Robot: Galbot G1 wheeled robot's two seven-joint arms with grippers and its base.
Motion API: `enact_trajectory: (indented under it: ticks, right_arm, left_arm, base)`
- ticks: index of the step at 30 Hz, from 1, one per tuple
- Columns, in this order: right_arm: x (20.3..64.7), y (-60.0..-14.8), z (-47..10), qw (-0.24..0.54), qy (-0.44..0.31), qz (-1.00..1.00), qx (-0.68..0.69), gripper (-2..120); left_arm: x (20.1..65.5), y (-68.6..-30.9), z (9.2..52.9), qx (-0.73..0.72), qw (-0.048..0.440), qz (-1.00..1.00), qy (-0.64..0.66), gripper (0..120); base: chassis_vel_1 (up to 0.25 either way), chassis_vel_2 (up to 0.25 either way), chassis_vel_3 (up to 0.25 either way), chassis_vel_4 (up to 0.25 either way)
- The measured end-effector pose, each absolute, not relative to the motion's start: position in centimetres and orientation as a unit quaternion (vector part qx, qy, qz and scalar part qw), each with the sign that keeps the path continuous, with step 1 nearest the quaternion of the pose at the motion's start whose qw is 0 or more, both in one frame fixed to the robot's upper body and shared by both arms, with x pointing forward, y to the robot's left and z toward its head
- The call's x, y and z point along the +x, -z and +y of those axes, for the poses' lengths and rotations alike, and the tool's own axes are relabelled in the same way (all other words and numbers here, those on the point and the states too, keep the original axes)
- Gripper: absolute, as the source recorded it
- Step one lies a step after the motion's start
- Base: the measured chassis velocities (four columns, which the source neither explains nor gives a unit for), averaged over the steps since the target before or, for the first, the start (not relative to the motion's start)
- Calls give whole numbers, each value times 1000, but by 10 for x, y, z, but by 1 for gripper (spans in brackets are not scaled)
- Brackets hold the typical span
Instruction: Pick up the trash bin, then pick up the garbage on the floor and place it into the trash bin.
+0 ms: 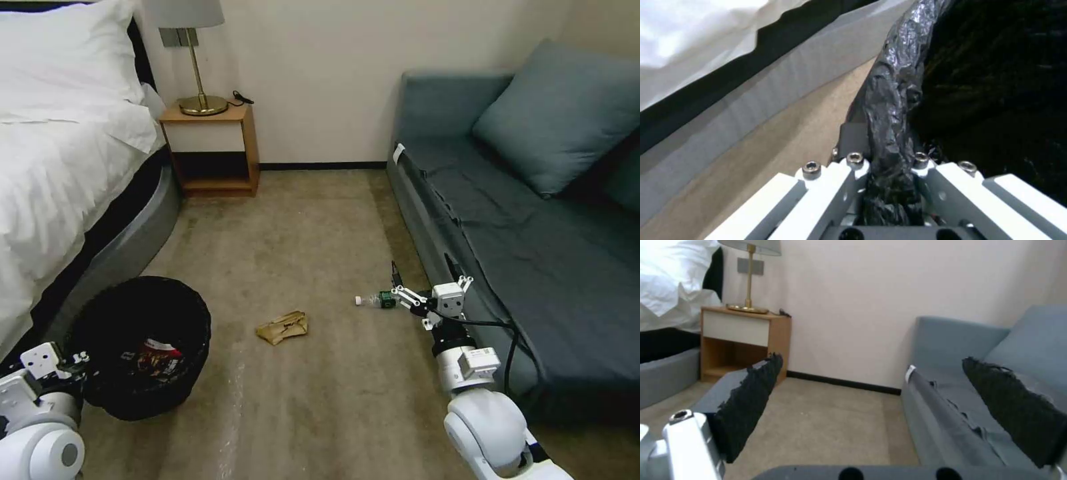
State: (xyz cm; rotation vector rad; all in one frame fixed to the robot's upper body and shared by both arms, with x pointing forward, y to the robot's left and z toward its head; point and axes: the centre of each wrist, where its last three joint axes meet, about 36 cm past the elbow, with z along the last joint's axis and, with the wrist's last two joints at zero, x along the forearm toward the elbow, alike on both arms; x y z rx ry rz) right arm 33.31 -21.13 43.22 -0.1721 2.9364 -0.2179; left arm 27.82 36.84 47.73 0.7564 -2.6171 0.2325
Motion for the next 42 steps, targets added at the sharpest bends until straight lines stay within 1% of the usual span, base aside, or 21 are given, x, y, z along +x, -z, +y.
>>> enact_trajectory:
  ticks: [19,27,31,35,36,37,39,40,42]
  right_arm:
    - [336,-429,-213,99,78,990,-62,100]
    - [345,-414,-213,100,82,988,-85,100]
    - [362,-400,-224,88,102,982,-130,100]
    - [393,-387,-244,32,132,970,-203,100]
    - [393,-387,-244,32,132,970,-203,100]
    - [404,-384,-251,22,145,963,-226,100]
    - [427,-365,-267,-9,181,943,-280,100]
    - [427,-365,-267,-9,181,943,-280,100]
    - [460,-357,-287,-31,224,919,-323,100]
  left_arm:
    - [277,-478,367,270,202,-938,-83,3]
    - [276,-481,364,266,200,-940,-82,3]
    - [276,-481,361,260,202,-941,-82,3]
    - [278,-476,361,253,202,-942,-86,3]
    - [278,-476,361,253,202,-942,-86,3]
    - [279,-474,362,252,202,-942,-87,3]
    - [280,-470,364,252,202,-942,-91,3]
    - [280,-470,364,252,202,-942,-91,3]
    - [280,-465,366,252,203,-942,-94,3]
  base:
    - [-187,189,184,-181]
    - [-99,106,103,-108]
    - [0,0,0,0]
    - [0,0,0,0]
    - [0,0,0,0]
    - [0,0,0,0]
    - [0,0,0,0]
    - [0,0,0,0]
    - [0,0,0,0]
